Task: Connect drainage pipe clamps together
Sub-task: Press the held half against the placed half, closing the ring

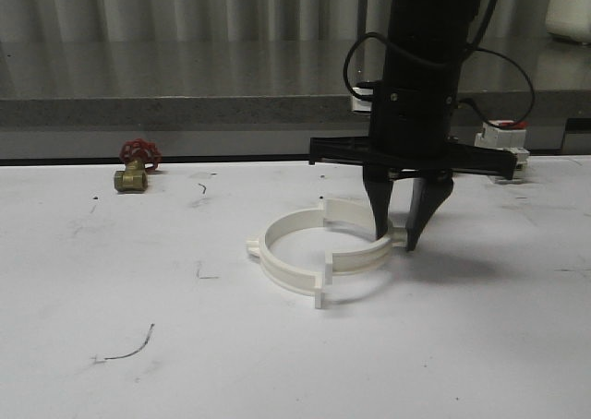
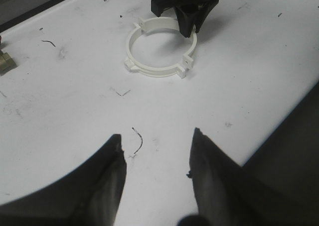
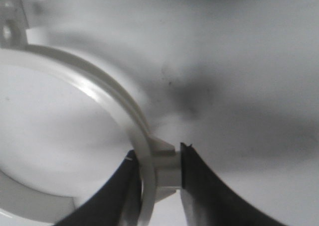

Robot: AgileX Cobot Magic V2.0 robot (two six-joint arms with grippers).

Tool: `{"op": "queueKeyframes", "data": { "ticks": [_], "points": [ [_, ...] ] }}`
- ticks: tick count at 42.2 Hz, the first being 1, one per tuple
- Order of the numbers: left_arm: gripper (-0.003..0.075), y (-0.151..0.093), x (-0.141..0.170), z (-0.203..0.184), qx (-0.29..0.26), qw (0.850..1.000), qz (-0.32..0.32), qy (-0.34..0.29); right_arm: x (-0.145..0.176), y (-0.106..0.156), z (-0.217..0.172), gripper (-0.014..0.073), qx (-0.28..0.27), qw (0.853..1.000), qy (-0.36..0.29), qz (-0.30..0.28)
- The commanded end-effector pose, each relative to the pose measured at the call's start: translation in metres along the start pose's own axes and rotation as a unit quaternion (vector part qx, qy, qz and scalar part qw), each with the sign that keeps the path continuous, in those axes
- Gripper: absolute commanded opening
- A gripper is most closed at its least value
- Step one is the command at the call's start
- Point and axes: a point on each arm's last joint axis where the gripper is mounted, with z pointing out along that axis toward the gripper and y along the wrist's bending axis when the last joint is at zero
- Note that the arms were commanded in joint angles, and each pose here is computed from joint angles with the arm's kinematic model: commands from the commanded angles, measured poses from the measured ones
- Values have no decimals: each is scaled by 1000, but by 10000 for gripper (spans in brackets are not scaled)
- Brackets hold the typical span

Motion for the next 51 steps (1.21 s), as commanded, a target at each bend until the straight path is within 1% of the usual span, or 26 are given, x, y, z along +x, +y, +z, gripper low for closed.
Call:
{"op": "queueKeyframes", "data": {
  "ticks": [1, 22, 51],
  "points": [
    [302, 0, -13, -6, -3, 999, -5, -48, -3, 5, -32, 214, -35, 999, -39, -1],
    [302, 0, -13, -6, -3, 999, -5, -48, -7, 8, -23, 214, -39, 998, -46, 0],
    [302, 0, -13, -6, -3, 999, -5, -48, -10, 4, -22, 214, -17, 998, -62, -15]
  ]
}}
